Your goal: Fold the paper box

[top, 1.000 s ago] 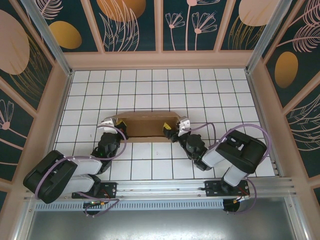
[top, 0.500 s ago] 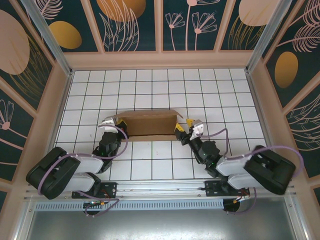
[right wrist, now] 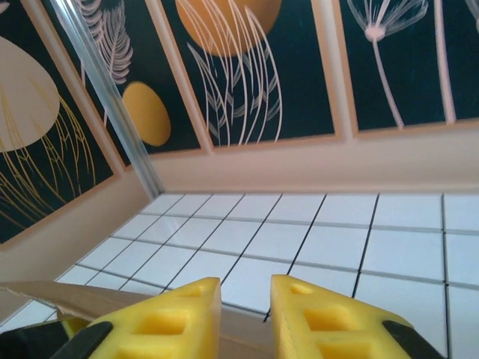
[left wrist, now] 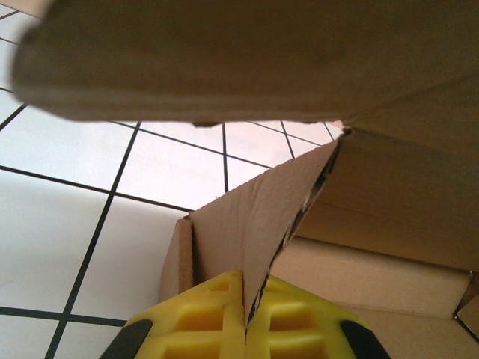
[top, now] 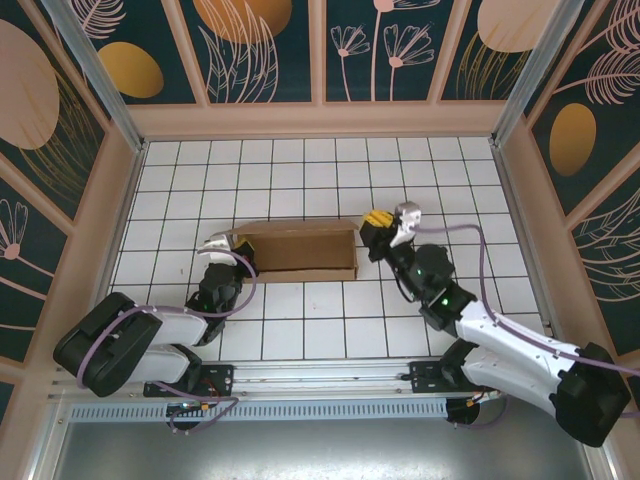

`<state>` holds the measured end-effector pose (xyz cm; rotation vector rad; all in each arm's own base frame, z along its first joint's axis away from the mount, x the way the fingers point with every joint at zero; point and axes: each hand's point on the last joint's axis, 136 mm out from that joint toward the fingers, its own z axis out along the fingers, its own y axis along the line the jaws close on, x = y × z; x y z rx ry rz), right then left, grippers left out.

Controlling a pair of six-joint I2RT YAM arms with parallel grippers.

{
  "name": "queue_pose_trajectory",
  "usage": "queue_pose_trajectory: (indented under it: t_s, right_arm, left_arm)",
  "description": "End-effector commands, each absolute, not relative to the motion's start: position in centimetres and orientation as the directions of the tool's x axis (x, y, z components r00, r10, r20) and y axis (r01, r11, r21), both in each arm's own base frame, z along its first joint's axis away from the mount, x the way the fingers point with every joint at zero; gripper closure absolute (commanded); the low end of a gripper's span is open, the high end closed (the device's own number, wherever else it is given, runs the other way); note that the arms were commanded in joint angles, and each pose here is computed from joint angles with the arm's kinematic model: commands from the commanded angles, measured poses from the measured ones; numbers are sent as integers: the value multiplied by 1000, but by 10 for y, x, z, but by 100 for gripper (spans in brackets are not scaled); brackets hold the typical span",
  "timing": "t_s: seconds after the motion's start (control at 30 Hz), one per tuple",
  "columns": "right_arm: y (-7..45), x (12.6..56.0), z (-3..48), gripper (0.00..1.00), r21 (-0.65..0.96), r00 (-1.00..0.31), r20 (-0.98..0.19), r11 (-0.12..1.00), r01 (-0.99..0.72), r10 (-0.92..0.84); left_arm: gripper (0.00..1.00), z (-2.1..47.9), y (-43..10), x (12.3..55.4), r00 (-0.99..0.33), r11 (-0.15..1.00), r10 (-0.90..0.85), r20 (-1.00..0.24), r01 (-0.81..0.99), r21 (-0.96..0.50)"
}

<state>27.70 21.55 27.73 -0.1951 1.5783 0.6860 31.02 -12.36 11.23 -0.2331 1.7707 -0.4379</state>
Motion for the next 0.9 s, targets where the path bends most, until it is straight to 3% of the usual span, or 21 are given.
queue_pose_trajectory:
  t_s: [0.0, 0.13, 0.27, 0.43, 0.57, 0.7, 0.87]
  right_arm:
    - [235, 293, 287, 72, 413, -319, -906, 754, -510, 280]
    - [258, 341, 295, 66, 444, -457, -858, 786, -431, 234]
    - [300, 373, 265, 58, 462, -638, -763, 778, -426, 103]
    - [315, 388, 203, 61, 472, -738, -673, 800, -372, 54]
    - [319, 379, 166, 63, 504, -785, -618, 789, -352, 44]
    - [318, 368, 135, 65, 499, -799, -600, 800, -333, 42]
    - [310, 364, 110, 66, 480, -796, -603, 821, -309, 53]
  left_arm:
    - [100, 78, -124, 303, -357, 939, -301, -885, 51, -340]
    - [100, 79, -123, 305, -348, 946, -282, -894, 52, -319]
    - [100, 77, -122, 307, -343, 954, -261, -902, 52, -296]
    - [98, 71, -122, 305, -362, 957, -248, -899, 52, -285]
    - [82, 68, -120, 303, -375, 952, -271, -887, 32, -304]
    - [59, 72, -125, 304, -395, 937, -311, -865, 26, -349]
    - [49, 71, -123, 298, -440, 910, -382, -813, -26, -414]
